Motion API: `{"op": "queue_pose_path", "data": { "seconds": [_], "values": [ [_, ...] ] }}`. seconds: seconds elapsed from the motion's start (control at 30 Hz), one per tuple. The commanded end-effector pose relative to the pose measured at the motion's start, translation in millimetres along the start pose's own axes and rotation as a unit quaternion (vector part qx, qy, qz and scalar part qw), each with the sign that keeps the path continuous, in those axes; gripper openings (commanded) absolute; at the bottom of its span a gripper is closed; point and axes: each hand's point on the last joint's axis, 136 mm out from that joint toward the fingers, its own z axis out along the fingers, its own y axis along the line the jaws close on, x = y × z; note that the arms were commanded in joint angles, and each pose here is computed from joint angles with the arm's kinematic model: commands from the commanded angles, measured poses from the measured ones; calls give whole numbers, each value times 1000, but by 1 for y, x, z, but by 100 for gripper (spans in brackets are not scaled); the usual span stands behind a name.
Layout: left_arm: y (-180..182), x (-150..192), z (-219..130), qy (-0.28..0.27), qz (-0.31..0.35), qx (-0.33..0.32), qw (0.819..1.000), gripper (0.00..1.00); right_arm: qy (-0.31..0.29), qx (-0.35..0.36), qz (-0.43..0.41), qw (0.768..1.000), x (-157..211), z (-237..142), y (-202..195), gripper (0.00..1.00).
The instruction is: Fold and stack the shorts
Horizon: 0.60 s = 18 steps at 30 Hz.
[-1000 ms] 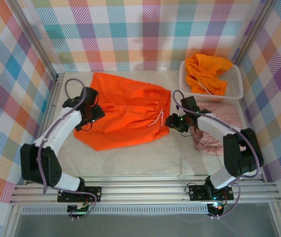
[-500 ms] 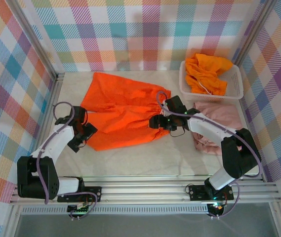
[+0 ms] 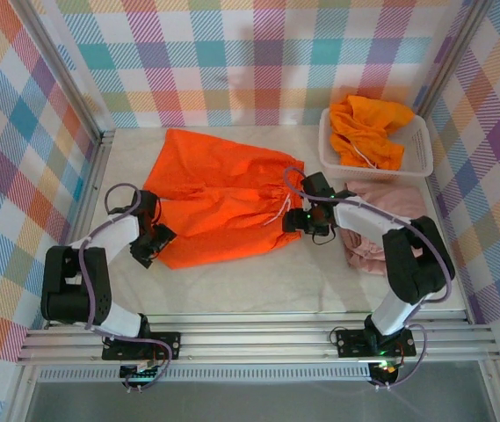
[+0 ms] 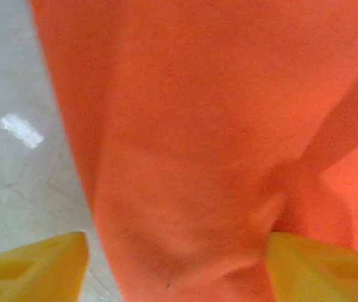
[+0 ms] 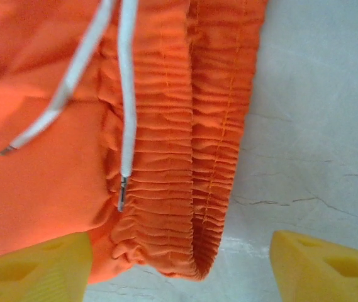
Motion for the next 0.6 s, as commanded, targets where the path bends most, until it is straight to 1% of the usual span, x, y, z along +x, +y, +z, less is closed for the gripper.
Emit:
{"op": "queue_pose_path", "data": {
  "seconds": [0.0,0.1,0.2,0.27,0.33,0.4,0.5,0.53,0.57],
  "values": [
    [-16,-10,-5,-13,9,11,1000,64,23,-14,-3,1000,4,9,6,67],
    [-20,-15,-9,-26,24,-1,999,49,31,-20,0,999,4,14,9,57],
    [-23,-19,-17,-41,41,-14,998,29,35,-23,1,999,4,18,9,47],
    [-27,-22,-26,-51,55,-16,997,12,36,-22,1,999,4,19,9,36],
    [-29,-26,-40,-68,72,-26,995,1,37,-20,2,999,4,19,9,27],
    [-30,-32,-59,-96,96,-46,990,0,38,-20,3,999,4,18,9,17],
    [-32,-41,-97,-158,148,-87,972,0,37,-22,5,999,4,11,11,3],
    [-34,-42,-110,-175,165,-99,966,0,35,-23,6,999,4,8,12,0],
    [-34,-42,-120,-184,183,-113,959,0,32,-25,7,999,4,3,12,0]
  ]
}}
